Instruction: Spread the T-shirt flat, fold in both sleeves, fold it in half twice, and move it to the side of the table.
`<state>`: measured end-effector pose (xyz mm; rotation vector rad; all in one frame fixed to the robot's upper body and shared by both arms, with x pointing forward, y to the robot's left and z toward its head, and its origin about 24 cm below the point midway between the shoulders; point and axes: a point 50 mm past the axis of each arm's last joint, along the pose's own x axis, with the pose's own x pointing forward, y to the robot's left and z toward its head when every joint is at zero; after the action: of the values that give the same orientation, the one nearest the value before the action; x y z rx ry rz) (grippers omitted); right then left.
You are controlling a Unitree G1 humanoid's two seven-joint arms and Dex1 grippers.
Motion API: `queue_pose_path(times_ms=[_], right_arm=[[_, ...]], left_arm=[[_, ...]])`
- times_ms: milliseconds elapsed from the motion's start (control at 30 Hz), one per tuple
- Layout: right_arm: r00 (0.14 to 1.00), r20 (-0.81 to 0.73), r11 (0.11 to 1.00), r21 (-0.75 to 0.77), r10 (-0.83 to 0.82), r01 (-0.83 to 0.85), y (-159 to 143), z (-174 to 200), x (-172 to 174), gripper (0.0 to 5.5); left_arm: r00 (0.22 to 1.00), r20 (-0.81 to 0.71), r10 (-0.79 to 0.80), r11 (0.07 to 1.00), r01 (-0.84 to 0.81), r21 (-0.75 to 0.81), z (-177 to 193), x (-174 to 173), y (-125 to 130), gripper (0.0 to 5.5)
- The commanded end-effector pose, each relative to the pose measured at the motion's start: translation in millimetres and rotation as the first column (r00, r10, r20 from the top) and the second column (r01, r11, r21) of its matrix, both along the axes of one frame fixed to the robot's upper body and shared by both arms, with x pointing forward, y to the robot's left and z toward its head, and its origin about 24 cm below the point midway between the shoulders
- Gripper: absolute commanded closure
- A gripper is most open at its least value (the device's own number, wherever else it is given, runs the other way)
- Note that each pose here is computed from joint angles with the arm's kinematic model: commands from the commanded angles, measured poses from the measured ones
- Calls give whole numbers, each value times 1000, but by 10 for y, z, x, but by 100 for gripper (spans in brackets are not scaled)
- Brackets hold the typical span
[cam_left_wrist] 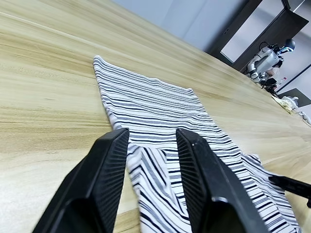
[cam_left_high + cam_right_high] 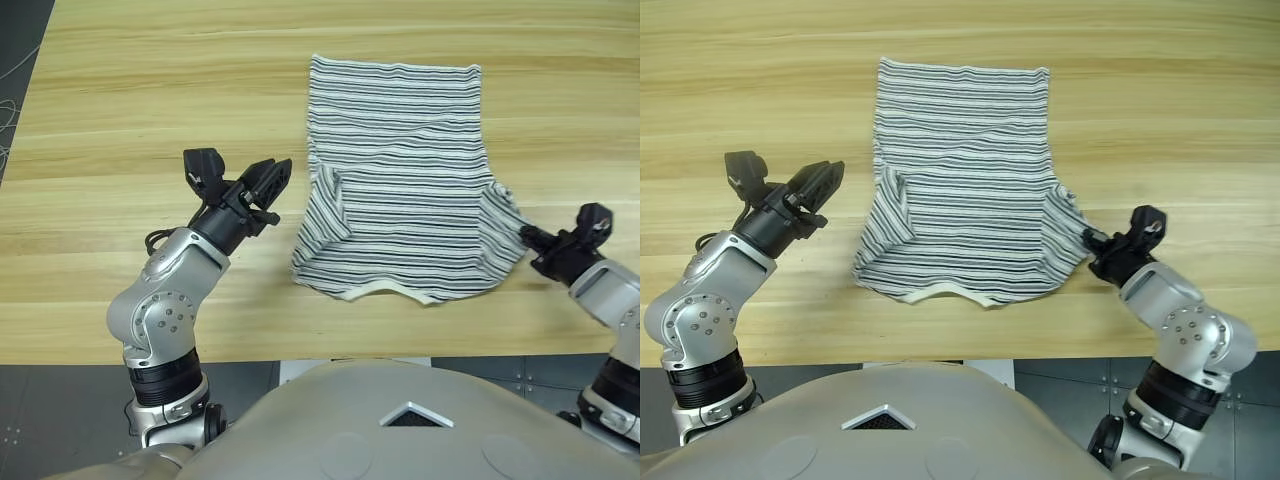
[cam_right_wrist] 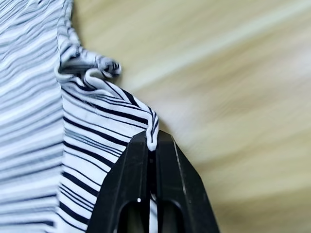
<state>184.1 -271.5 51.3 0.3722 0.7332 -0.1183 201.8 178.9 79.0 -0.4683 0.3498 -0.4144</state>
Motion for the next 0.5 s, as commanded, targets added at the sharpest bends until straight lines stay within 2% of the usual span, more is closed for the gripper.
queue_pose_path(times_ms=[33,267,500], right_arm=[[998,63,999,-39,0,3,-85,128,143,535],[988,145,997,-66,51,-42,-10,239,260,535],[975,89,979,-35,203,-200,281,170,142,535]], left_arm=[[1000,5,0,1000,0,16,6,19,11,367],[1000,4,4,1000,-4,21,7,11,31,367],[1000,5,3,1000,-3,28,18,2,36,367]])
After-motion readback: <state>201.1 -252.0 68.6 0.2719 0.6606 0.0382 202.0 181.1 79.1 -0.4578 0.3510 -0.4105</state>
